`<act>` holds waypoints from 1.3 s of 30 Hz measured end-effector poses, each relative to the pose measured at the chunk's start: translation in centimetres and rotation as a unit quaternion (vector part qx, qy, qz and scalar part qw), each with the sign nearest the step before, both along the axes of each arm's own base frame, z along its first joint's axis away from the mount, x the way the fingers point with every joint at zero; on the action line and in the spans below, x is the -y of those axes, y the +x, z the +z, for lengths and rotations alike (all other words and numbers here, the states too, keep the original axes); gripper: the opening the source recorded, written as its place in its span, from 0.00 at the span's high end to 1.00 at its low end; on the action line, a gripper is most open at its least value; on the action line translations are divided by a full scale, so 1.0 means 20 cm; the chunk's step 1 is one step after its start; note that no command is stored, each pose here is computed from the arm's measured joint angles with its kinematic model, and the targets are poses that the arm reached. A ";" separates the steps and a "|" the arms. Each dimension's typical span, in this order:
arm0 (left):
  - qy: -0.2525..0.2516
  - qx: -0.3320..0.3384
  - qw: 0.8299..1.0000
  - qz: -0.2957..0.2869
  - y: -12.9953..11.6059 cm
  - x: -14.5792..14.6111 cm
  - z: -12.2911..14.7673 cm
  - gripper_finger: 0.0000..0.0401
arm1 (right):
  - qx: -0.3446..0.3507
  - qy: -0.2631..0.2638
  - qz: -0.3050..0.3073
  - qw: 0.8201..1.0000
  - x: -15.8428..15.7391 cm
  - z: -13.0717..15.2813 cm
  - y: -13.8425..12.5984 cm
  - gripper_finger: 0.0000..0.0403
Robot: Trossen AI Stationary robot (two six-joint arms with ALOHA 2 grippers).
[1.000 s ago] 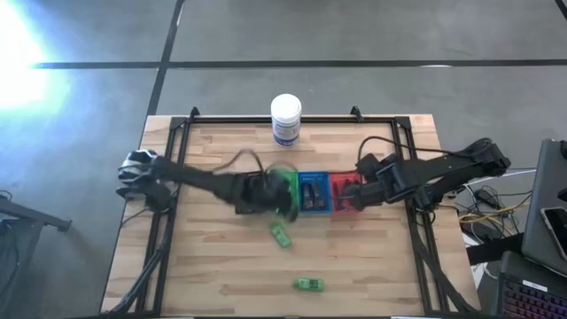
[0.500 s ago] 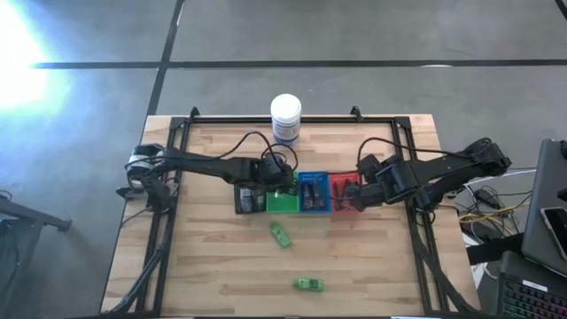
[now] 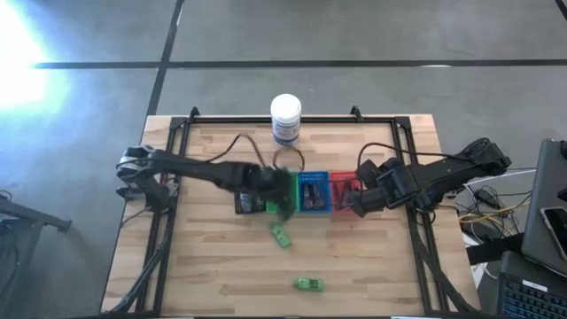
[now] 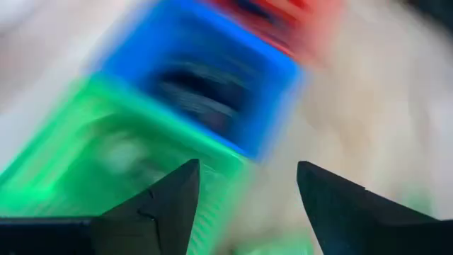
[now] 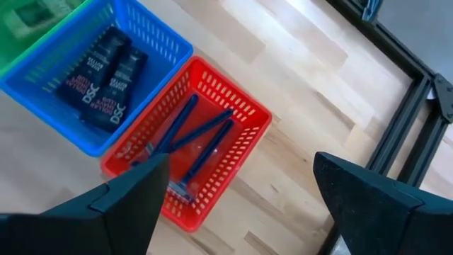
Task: Pick & Place Travel size toiletries
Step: Put the green shampoo into the green bin
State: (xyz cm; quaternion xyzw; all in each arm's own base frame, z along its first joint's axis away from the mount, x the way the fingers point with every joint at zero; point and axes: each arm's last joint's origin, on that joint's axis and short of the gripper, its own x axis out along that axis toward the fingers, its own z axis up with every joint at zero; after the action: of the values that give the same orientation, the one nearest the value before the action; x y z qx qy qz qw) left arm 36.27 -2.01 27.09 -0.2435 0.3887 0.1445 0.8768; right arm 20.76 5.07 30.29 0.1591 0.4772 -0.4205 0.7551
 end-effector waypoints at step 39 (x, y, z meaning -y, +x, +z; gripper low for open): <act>0.247 -0.108 0.816 -0.511 0.02 0.27 -0.50 0.40 | 0.025 0.051 0.014 0.998 -0.04 -0.02 0.04 0.10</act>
State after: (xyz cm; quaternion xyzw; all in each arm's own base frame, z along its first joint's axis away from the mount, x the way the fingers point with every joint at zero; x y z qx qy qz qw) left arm 36.64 -7.42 17.00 0.2327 0.5007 -0.2079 0.8074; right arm 21.48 5.88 29.99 0.2013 0.4813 -0.3809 0.7634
